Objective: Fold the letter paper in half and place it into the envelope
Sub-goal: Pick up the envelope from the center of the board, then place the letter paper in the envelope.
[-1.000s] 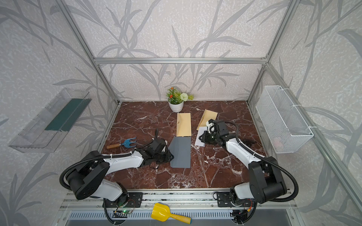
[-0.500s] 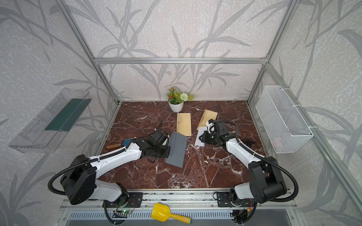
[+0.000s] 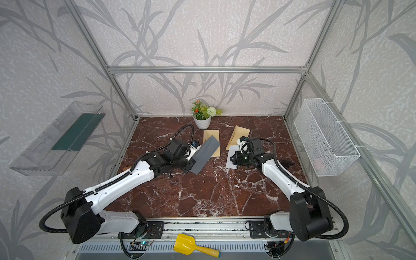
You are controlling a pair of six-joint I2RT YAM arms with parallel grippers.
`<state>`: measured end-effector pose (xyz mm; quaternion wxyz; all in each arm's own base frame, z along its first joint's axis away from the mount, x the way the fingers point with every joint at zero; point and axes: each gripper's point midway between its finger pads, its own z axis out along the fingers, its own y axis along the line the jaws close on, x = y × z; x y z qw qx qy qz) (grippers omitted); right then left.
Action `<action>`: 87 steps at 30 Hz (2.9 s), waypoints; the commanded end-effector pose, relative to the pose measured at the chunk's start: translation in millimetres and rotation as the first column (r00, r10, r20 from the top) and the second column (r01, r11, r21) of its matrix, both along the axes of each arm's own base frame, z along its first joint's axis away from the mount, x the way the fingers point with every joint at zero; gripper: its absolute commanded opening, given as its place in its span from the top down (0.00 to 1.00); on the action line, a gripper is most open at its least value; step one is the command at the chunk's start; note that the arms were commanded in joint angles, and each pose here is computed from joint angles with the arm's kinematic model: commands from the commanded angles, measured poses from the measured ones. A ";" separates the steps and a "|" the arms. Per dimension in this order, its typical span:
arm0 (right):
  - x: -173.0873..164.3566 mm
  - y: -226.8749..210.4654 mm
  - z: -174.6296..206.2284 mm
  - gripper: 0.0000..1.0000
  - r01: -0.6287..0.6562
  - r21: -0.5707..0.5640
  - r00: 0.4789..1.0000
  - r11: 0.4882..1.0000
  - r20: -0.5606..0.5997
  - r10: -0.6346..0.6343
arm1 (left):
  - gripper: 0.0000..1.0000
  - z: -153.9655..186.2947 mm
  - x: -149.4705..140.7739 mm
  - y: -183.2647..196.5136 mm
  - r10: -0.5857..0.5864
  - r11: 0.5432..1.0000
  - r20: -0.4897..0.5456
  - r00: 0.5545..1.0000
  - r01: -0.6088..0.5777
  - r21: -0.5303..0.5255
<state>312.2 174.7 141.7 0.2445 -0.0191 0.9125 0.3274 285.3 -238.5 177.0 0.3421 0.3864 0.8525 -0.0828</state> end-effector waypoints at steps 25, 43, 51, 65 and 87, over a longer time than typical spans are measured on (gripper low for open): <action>-76.4 42.1 87.1 0.99 -0.385 -0.498 0.522 0.777 0.576 0.629 | 1.00 -41.5 25.0 -31.0 -0.657 0.710 -0.222 0.721 0.690 0.140; -58.6 78.5 43.2 1.00 -0.378 -0.891 0.081 0.252 0.239 0.968 | 1.00 -35.3 16.7 -34.6 -0.688 0.693 -0.192 0.700 0.712 0.116; -41.9 84.3 36.8 1.00 -0.272 -0.951 0.023 0.145 0.144 0.989 | 1.00 -34.3 8.6 -34.2 -0.716 0.661 -0.192 0.671 0.740 0.126; -26.2 85.1 26.3 1.00 -0.188 -0.981 0.010 0.057 0.056 0.998 | 1.00 -35.1 -3.2 -37.2 -0.755 0.621 -0.207 0.622 0.780 0.077; -34.6 79.2 -10.3 1.00 -0.259 -0.966 0.072 0.010 -0.009 0.997 | 1.00 -26.7 -7.6 -41.1 -0.774 0.608 -0.191 0.603 0.793 0.042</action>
